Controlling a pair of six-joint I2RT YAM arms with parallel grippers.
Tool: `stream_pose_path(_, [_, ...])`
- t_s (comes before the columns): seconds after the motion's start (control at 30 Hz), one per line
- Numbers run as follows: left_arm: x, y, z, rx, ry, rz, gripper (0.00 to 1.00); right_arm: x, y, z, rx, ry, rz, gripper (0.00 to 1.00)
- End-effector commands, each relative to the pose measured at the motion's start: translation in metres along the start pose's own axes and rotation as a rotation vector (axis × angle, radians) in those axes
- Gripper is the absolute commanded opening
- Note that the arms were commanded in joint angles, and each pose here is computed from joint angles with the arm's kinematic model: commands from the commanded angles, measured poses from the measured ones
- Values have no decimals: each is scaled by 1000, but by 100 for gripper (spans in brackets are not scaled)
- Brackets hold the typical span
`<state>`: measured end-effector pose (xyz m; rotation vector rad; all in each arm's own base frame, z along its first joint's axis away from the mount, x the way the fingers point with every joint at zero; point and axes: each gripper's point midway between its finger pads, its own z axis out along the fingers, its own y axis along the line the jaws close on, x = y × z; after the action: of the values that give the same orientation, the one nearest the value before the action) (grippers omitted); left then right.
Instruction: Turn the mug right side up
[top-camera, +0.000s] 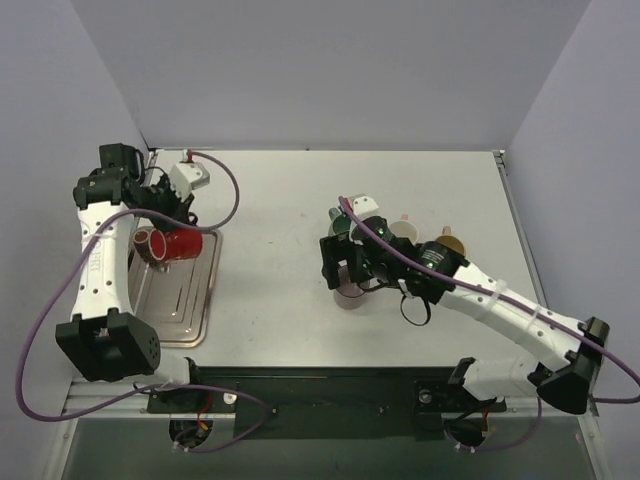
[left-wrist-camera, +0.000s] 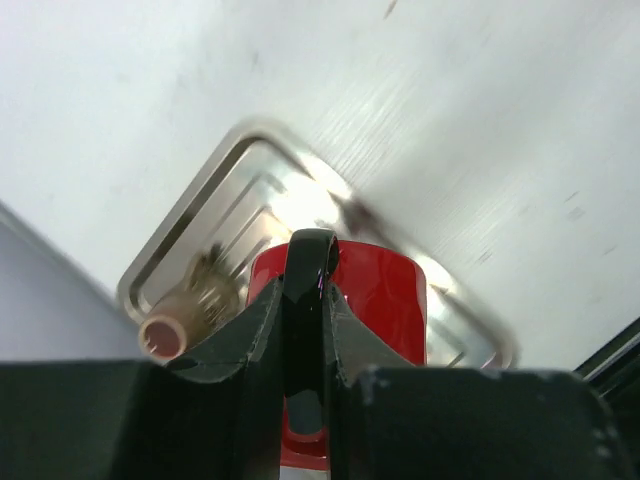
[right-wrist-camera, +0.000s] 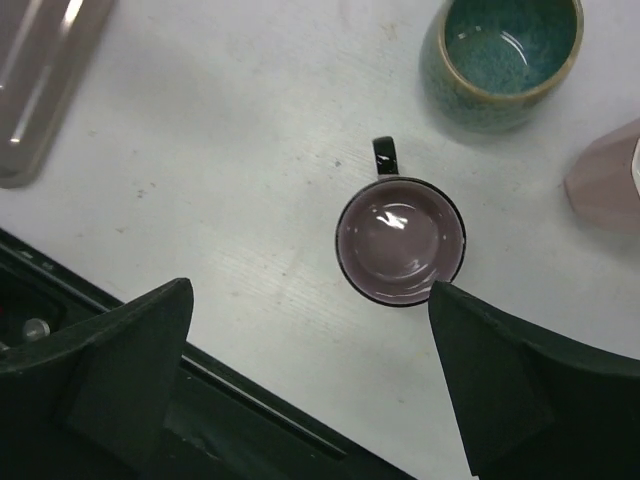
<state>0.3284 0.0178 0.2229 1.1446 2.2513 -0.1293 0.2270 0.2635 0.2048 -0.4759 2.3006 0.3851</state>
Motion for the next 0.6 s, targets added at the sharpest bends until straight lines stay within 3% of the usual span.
stream_pose_path(0.0, [-97, -74, -46, 236, -366, -250, 0, -41, 27, -42, -166, -208, 3, 98])
stream_pose_path(0.07, [-132, -88, -54, 270, -449, -289, 0, -56, 50, -56, -289, -297, 17, 98])
stream_pose_path(0.2, [-193, -156, -78, 430, -565, -192, 0, -97, 89, -90, -537, -534, 89, 99])
stream_pose_path(0.27, [-215, -175, -97, 496, -630, -185, 0, -106, 98, -100, -606, -584, 126, 99])
stream_pose_path(0.47, [-241, -208, -124, 640, -697, -163, 0, -108, 121, -103, -722, -578, 160, 99])
stream_pose_path(0.53, [-244, -217, -123, 684, -693, -183, 0, -109, 129, -109, -787, -591, 175, 93])
stream_pose_path(0.57, [-245, -219, -121, 697, -691, -193, 0, -109, 134, -112, -816, -587, 183, 85])
